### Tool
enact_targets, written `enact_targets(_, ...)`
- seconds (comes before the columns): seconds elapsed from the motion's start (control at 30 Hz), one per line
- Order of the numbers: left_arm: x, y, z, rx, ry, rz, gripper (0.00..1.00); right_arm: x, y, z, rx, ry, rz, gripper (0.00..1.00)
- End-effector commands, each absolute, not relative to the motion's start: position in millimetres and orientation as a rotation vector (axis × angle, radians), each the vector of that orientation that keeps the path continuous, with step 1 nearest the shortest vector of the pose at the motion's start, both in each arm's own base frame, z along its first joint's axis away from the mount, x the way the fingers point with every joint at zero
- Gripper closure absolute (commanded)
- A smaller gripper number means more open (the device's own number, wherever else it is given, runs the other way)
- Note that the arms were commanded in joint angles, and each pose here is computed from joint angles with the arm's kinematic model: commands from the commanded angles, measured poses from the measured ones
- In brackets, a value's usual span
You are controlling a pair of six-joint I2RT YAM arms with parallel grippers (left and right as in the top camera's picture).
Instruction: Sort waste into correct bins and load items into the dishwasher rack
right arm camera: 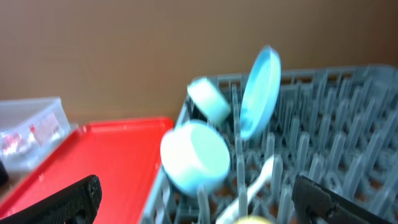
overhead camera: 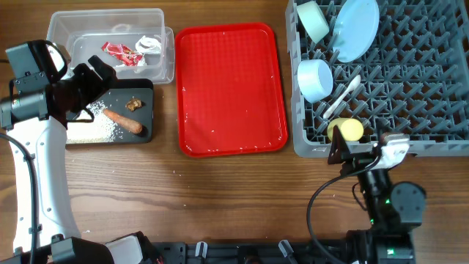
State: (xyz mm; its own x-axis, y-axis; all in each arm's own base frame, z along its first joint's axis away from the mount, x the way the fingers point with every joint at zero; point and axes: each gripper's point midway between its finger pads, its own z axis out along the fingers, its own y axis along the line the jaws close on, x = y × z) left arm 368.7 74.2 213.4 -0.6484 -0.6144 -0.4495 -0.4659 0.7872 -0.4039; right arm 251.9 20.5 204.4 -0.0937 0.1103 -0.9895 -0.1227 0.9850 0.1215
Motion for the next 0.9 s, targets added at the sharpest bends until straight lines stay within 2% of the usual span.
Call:
enact_targets(0.0,370,76,216,-0.803,2.384,-0.338,0.0,247,27,182,0.001,1.63,0.263,0.0)
enact_targets(0.1,370,76,216,-0.803,2.384,-0.338,0.0,246,27,169,-0.002,1.609,0.26,0.0)
enact_targets(0.2,370,76,216,-0.803,2.384,-0.338,0.0,245,19,181,0.024,1.551,0.219,0.0)
enact_targets(0.87,370,76,216,-0.803,2.384,-0.338,0.0,246,19,178,0.028,1.563,0.218,0.0)
